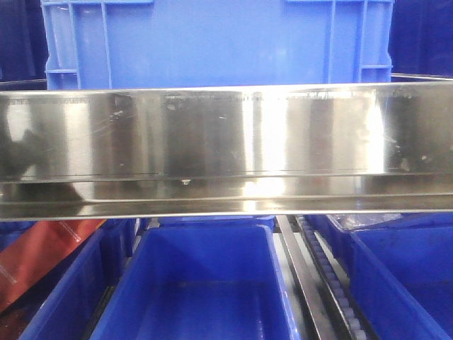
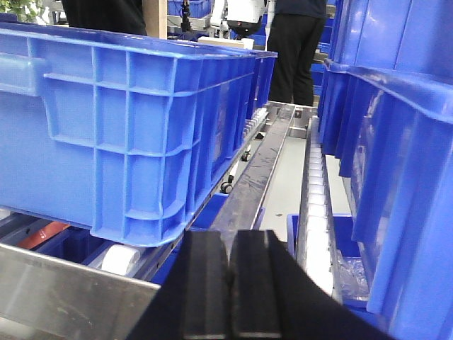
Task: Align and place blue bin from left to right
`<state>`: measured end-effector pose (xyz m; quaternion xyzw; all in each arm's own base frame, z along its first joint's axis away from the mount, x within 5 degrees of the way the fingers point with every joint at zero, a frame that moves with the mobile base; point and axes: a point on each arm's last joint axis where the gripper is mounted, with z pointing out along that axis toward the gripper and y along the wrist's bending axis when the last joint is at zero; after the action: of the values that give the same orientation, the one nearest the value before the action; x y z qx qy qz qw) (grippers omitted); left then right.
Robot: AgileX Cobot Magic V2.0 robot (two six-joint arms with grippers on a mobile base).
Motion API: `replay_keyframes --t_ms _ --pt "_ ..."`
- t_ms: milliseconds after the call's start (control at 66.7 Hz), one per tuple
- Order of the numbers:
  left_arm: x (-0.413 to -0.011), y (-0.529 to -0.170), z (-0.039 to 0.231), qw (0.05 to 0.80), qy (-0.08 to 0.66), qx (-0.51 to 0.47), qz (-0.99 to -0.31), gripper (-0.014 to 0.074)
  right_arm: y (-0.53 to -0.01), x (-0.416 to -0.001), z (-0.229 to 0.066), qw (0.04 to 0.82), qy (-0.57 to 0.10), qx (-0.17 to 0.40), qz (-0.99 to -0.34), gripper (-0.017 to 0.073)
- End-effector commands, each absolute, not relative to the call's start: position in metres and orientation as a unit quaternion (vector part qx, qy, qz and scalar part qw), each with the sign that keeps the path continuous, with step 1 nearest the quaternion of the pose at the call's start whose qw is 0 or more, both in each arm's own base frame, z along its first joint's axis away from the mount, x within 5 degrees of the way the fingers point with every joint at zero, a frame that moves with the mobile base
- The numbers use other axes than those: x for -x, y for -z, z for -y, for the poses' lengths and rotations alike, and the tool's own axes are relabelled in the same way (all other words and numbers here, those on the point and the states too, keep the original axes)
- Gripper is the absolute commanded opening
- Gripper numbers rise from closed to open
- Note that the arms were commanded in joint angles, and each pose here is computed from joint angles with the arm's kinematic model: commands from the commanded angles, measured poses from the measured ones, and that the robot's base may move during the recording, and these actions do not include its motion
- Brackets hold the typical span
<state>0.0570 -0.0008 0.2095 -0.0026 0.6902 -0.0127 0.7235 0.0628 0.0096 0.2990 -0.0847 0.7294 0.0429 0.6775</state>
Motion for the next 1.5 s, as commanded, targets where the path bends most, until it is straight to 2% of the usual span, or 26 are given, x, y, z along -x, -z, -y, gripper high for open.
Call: replay_keyframes --t_ms 0,180,285,539,719,854,914,1483 --pt "-0.056 -0.212 0.001 0.733 0.012 0.004 -0.680 -0.0111 -0.300 -0.062 -0.010 0.686 -0.036 0.092 -0.721 -0.0069" --pt "-0.056 -0.212 0.001 0.733 0.012 0.004 -0.680 -0.0111 -0.300 -0.062 -0.009 0.685 -0.034 0.092 -0.722 -0.0069" --pt "-0.056 -0.212 0.001 0.733 0.012 0.004 -0.680 -0.0111 -0.300 -0.059 -0.006 0.687 -0.011 0.087 -0.721 -0.0069" --pt "-0.056 -0.212 0.001 0.733 0.012 0.004 -0.680 -0.0111 -0.269 -0.057 0.004 0.699 0.007 -0.029 -0.714 -0.0069" --pt "-0.056 -0.212 0.001 0.733 0.012 0.004 -0.680 -0.0111 -0.228 -0.057 0.007 0.714 0.010 -0.072 -0.696 -0.0069" --pt "-0.056 -0.212 0.001 0.733 0.012 0.004 -0.680 -0.0111 -0.212 -0.056 0.007 0.734 0.015 -0.075 -0.675 -0.0069" --pt "-0.056 -0.212 0.001 0.733 0.012 0.004 -0.680 -0.0111 -0.207 -0.056 0.007 0.712 0.013 -0.076 -0.698 -0.0069" --pt "-0.056 -0.212 0.001 0.733 0.012 0.004 -0.680 -0.0111 -0.206 -0.056 0.007 0.711 0.014 -0.075 -0.699 -0.0069"
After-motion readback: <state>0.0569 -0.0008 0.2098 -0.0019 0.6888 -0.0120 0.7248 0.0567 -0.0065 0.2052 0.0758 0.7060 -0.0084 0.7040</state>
